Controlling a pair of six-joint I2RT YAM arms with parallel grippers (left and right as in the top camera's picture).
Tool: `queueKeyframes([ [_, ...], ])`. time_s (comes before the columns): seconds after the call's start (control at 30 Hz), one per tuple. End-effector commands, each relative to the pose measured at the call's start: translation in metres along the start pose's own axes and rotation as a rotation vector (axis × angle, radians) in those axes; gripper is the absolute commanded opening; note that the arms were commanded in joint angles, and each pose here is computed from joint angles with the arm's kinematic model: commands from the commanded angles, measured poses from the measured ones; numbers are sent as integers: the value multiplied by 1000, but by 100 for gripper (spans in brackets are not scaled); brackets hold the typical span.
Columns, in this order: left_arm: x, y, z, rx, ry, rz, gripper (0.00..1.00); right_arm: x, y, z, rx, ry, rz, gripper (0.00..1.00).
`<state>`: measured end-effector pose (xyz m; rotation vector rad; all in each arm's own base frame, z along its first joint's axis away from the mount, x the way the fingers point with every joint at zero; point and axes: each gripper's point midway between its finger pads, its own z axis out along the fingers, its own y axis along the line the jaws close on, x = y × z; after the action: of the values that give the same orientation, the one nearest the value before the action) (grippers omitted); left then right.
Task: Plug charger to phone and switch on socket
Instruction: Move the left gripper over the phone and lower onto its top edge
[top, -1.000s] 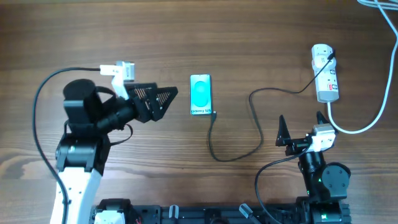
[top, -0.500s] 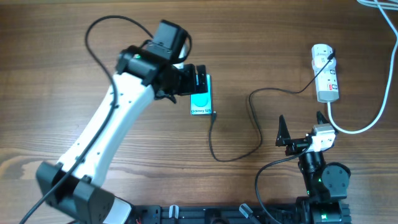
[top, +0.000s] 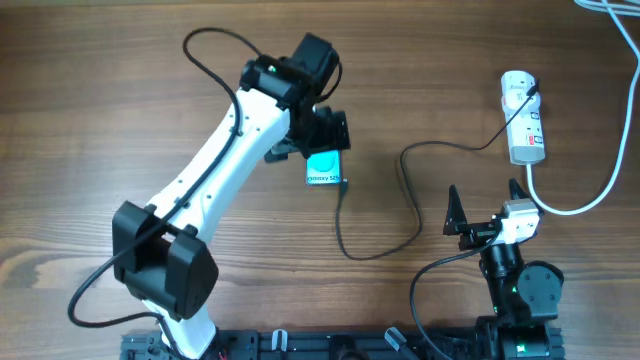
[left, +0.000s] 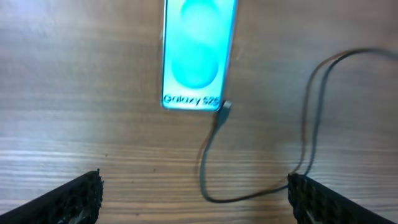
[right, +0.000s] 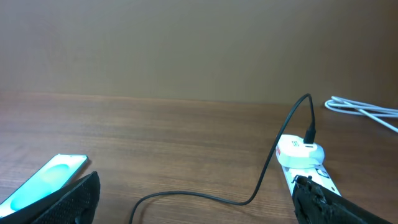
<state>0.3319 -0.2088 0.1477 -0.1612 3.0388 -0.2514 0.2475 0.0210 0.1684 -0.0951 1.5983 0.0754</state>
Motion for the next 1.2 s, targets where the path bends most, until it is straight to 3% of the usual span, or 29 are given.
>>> queueKeyframes([
  [0.0, -9, 8, 19, -85, 1, -17, 100, -1, -2, 0, 12, -5, -11, 100],
  [0.43, -37, -4, 101, -109, -1, 45, 100, -1, -2, 0, 12, -5, -11, 100],
  [1.17, -48, 0, 158, -170, -16, 90, 100, -1, -2, 0, 12, -6, -11, 100],
])
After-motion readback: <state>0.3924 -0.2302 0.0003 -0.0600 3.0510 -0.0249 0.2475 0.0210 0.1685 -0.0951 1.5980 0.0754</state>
